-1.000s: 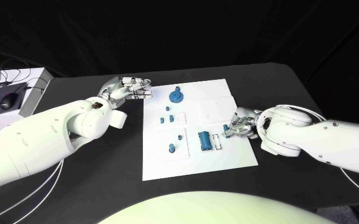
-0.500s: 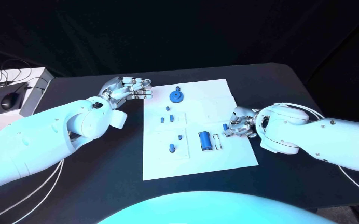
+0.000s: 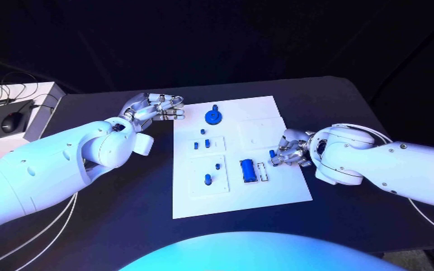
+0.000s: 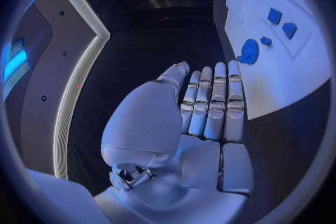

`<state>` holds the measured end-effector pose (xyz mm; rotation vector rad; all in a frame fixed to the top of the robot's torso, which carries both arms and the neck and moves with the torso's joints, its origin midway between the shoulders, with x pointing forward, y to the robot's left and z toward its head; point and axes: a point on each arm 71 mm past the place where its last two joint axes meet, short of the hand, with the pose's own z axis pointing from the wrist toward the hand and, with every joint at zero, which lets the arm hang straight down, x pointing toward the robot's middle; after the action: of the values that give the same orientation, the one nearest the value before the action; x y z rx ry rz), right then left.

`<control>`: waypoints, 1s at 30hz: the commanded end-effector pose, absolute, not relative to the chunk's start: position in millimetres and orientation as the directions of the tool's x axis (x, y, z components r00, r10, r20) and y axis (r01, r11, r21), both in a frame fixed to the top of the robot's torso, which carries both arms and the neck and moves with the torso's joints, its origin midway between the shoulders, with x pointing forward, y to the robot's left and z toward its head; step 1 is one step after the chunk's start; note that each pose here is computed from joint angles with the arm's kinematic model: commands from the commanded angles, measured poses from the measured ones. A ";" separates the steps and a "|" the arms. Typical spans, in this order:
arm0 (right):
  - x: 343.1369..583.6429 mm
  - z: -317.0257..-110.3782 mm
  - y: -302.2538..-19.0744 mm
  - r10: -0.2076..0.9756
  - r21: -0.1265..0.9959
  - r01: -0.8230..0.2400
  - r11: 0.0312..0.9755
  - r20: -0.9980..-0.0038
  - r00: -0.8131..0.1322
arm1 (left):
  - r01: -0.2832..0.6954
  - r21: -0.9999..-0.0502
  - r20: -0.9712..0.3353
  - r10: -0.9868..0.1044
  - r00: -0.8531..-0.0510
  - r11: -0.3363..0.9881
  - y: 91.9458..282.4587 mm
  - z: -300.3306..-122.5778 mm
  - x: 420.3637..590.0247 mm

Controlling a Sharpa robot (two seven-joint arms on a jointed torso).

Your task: Assemble the parts on the task board

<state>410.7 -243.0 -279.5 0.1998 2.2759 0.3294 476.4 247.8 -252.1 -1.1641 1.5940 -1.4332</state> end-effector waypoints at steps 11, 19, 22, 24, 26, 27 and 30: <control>392.6 -283.4 -258.1 0.382 0.361 0.183 0.914 -0.618 -0.688 | -0.171 -0.985 0.083 -0.923 -0.376 -0.019 246.1 -251.9 475.6; 388.8 -270.0 -259.5 0.408 0.391 0.191 0.901 -0.608 -0.681 | -0.171 -0.985 0.084 -0.922 -0.377 -0.020 245.5 -252.0 475.8; 385.8 -267.2 -258.9 0.416 0.401 0.193 0.896 -0.599 -0.685 | -0.171 -0.985 0.084 -0.923 -0.377 -0.020 245.7 -252.0 475.8; 382.6 -265.2 -257.6 0.422 0.410 0.195 0.891 -0.588 -0.690 | -0.171 -0.985 0.084 -0.923 -0.376 -0.020 245.9 -252.0 475.7; 379.8 -263.8 -255.5 0.425 0.418 0.194 0.887 -0.579 -0.696 | -0.171 -0.985 0.084 -0.923 -0.376 -0.019 246.2 -252.0 475.7; 378.7 -263.5 -254.4 0.426 0.421 0.194 0.886 -0.574 -0.699 | -0.172 -0.985 0.084 -0.923 -0.376 -0.019 246.2 -252.0 475.7; 376.1 -263.0 -250.2 0.426 0.430 0.192 0.882 -0.557 -0.713 | -0.172 -0.985 0.084 -0.922 -0.378 -0.019 245.8 -252.1 475.7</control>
<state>379.0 -252.9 -262.0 0.4225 2.3315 0.4338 476.4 248.2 -252.4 -1.1656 1.5960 -1.4310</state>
